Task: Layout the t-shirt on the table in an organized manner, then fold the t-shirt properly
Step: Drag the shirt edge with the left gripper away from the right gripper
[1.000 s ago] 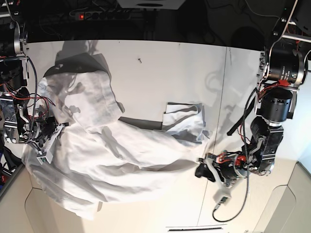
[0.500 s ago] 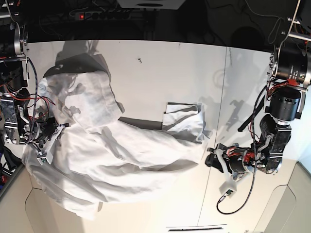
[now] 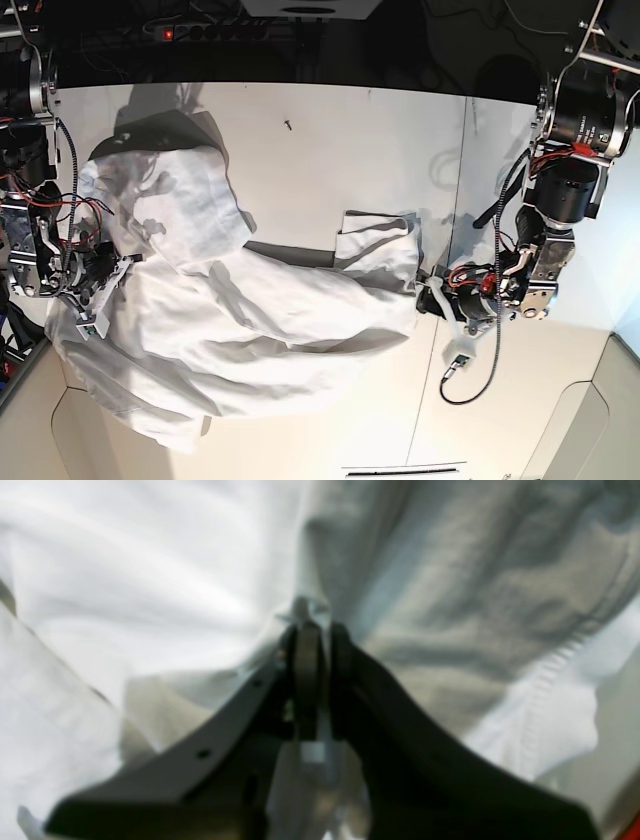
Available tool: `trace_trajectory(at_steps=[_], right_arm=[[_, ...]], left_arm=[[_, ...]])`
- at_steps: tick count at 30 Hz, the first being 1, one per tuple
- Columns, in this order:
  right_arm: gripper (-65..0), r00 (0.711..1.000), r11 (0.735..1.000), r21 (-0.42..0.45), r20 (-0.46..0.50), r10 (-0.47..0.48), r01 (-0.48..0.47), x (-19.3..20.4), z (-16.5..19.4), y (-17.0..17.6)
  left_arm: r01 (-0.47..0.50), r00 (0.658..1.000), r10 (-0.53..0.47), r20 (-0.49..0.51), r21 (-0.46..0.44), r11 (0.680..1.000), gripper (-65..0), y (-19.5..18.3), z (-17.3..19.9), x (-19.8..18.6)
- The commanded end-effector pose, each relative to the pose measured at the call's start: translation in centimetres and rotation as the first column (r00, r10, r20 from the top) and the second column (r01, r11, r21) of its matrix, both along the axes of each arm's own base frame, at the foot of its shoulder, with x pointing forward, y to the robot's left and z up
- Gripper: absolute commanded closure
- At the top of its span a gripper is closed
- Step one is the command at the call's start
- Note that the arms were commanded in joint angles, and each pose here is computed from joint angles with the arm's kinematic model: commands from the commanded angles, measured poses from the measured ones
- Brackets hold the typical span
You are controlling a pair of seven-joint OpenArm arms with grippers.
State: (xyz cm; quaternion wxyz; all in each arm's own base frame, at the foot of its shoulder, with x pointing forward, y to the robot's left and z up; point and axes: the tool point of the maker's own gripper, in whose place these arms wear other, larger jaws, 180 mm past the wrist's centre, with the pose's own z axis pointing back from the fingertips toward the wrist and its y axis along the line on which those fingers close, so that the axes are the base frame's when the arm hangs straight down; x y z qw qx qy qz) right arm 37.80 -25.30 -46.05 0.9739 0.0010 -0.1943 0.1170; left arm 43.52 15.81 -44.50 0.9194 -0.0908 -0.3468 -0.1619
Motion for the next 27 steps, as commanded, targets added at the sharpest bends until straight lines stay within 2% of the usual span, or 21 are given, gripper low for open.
trace_trajectory(at_steps=[1,7,9,12,14,17,21,27], right_arm=[[-3.6,1.000,1.000,-0.028,0.002,-0.007,0.007,0.4,0.6,-0.9],[-3.6,1.000,1.000,-0.029,0.001,-0.007,0.007,0.4,0.6,-1.0],[-3.6,1.000,1.000,-0.029,0.001,-0.007,0.007,0.4,0.6,-1.0],[-3.6,1.000,1.000,-0.029,0.002,-0.007,0.007,0.4,0.6,-1.0],[-3.6,1.000,1.000,-0.029,0.001,-0.007,0.007,0.4,0.6,-1.0],[-3.6,1.000,1.000,-0.029,0.001,-0.007,0.007,0.4,0.6,-1.0],[-3.6,1.000,1.000,-0.031,0.001,-0.006,0.006,0.4,0.6,-1.0],[-3.6,1.000,0.999,-0.033,0.000,-0.006,0.006,0.4,0.6,-1.0]], left_arm=[[0.006,0.999,-0.005,0.043,-0.024,1.000,-33.9,-0.7,1.6,1.4],[0.083,0.995,-0.079,0.054,-0.073,0.994,-32.4,-3.6,2.3,1.7],[0.092,0.994,-0.088,0.057,-0.077,0.993,-21.7,-3.9,2.5,1.8],[0.091,0.994,-0.087,0.061,-0.078,0.993,0.0,-3.8,2.5,1.8],[0.095,0.993,-0.089,0.082,-0.072,0.993,0.0,-3.7,2.8,2.1],[0.115,0.981,-0.114,0.159,0.006,0.993,0.0,-2.5,4.8,4.1],[0.033,0.960,-0.052,0.277,0.074,0.997,0.0,1.0,10.6,8.6],[-0.011,0.917,-0.033,0.398,0.108,0.994,0.0,3.5,18.5,12.7]])
